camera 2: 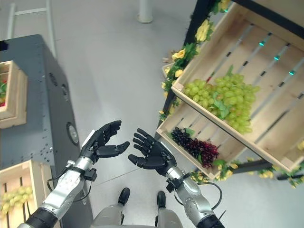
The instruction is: Pick up the fruits from the basket on one side to the basket on the other side
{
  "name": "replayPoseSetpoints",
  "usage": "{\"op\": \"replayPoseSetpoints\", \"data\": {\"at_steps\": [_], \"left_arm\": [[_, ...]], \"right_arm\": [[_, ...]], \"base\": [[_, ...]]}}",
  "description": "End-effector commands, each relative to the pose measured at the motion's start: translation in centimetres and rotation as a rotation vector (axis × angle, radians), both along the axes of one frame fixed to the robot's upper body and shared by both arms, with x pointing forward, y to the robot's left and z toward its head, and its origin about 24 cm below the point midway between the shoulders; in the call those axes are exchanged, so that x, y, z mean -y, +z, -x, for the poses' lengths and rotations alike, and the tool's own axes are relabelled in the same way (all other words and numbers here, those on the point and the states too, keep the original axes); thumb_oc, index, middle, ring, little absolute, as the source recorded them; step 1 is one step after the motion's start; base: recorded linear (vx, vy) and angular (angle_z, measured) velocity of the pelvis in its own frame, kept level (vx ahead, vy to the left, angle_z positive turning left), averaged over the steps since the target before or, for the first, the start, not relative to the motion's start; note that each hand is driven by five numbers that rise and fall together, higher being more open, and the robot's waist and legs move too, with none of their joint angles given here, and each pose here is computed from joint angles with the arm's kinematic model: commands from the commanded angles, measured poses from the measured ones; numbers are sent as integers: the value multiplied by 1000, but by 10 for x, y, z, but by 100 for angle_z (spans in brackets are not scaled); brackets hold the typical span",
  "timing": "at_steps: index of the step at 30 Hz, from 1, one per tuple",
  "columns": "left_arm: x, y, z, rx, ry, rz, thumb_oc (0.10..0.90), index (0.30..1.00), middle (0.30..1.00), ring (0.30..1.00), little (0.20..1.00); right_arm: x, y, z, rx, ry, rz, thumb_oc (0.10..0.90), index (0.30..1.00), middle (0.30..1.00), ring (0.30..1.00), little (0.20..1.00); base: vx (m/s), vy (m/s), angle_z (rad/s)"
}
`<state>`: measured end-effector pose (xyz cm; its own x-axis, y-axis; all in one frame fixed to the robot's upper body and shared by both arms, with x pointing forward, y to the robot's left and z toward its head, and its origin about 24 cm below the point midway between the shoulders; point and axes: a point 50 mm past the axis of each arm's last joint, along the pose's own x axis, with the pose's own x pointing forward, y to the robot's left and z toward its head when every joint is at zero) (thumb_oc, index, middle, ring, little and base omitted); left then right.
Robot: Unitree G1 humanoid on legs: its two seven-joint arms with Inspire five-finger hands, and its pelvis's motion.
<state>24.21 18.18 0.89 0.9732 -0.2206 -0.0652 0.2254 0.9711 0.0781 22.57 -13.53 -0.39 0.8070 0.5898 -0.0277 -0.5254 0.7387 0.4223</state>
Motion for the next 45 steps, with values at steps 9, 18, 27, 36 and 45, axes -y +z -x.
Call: {"op": "replayPoseSetpoints", "data": {"at_steps": [9,18,27,36,45], "left_arm": [[27,35,-12,181,-101,167,800,900,900,900,900],[28,29,0,135,-97,175,800,900,900,900,900],[47,31,-6,109,-208,203,800,900,900,900,900],[39,30,-2,138,-168,203,800,900,900,900,900],[47,39,-12,160,-177,214,800,900,900,900,900]], "right_arm": [[3,31,-7,163,37,24,800,900,900,900,900],[16,16,11,82,-77,2,800,900,900,900,900],[26,14,2,71,-246,17,800,900,900,900,900],[13,26,-1,127,-276,-103,800,900,900,900,900],[12,47,-9,255,-267,-126,800,900,900,900,900]], "base": [[-26,-367,64],[44,-21,79],[18,249,77],[-10,275,31],[10,262,3]]}}
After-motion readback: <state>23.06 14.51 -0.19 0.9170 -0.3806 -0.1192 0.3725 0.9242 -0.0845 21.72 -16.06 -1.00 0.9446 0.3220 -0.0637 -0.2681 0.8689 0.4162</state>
